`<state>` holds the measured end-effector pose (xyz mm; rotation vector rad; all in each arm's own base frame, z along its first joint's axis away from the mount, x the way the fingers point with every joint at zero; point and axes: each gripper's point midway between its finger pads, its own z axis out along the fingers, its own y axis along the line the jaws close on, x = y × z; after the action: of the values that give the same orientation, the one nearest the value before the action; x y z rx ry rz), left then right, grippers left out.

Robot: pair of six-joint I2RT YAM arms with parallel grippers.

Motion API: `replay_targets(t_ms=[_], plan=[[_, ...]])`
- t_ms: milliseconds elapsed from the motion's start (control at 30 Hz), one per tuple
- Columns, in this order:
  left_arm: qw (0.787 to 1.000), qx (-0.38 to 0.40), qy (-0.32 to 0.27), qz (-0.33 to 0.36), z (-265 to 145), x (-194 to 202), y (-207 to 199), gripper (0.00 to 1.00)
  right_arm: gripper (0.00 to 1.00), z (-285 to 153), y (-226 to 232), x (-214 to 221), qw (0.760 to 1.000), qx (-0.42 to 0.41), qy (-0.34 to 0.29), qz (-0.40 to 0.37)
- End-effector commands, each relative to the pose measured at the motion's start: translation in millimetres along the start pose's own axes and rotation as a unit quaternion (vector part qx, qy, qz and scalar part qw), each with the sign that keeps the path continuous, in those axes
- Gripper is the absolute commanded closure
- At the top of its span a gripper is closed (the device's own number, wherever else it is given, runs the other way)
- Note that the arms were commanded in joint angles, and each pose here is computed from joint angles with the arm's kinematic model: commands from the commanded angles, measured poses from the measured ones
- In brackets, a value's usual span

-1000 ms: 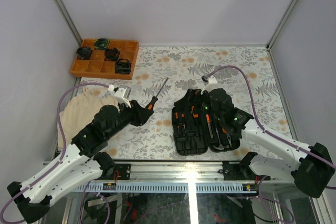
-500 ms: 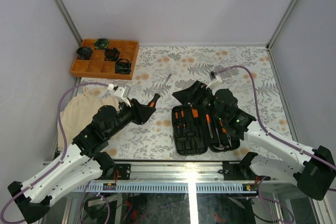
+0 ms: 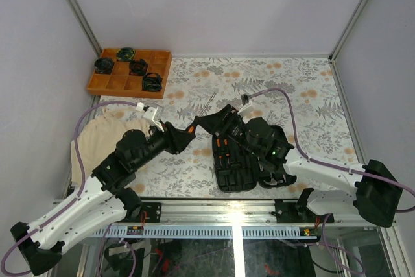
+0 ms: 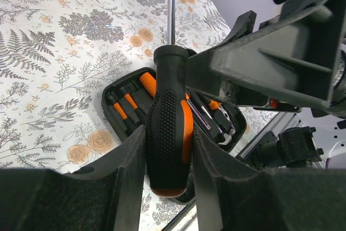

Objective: Sort the tools into containers
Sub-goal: Pick up the screwdriver from the center of the board.

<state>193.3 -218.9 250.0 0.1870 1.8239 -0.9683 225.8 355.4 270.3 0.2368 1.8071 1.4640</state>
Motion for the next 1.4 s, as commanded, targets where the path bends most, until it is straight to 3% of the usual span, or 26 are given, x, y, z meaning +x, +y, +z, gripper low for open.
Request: replay_targets(t_ms=[0, 167, 433, 633, 833, 1067, 1367], plan=[[0.999, 0.035, -0.041, -0.001, 1.1, -20.2, -16.3, 1.0, 0.35, 9.7, 23.3, -9.8, 0.998, -0.031, -0.027, 0.042], [0.999, 0.033, -0.041, -0.001, 1.3, -19.5, -15.2, 1.0, 0.45, 13.0, 18.1, -0.4, 0.998, -0.026, -0.013, 0.057], [0.999, 0.039, -0.03, -0.001, 2.2, -13.4, -16.2, 1.0, 0.49, 20.7, 23.8, 2.7, 0.997, -0.041, -0.007, 0.063], [0.999, 0.045, -0.025, -0.002, 0.5, -10.3, -17.3, 1.0, 0.74, 25.4, 25.7, 5.4, 0.997, -0.048, -0.002, 0.059], [0.998, 0.069, -0.006, 0.007, -1.2, -5.7, -25.9, 0.84, 0.99, 23.5, 21.2, 2.8, 0.998, -0.037, -0.009, 0.04], [0.998, 0.069, 0.005, 0.008, -3.0, -0.9, -25.3, 0.58, 1.0, 11.3, 9.7, -16.6, 0.999, 0.01, -0.043, -0.026], [0.999, 0.042, 0.034, -0.008, 0.0, 11.9, -15.3, 0.45, 1.0, -18.1, -48.3, -36.7, 0.979, 0.143, -0.056, -0.133]])
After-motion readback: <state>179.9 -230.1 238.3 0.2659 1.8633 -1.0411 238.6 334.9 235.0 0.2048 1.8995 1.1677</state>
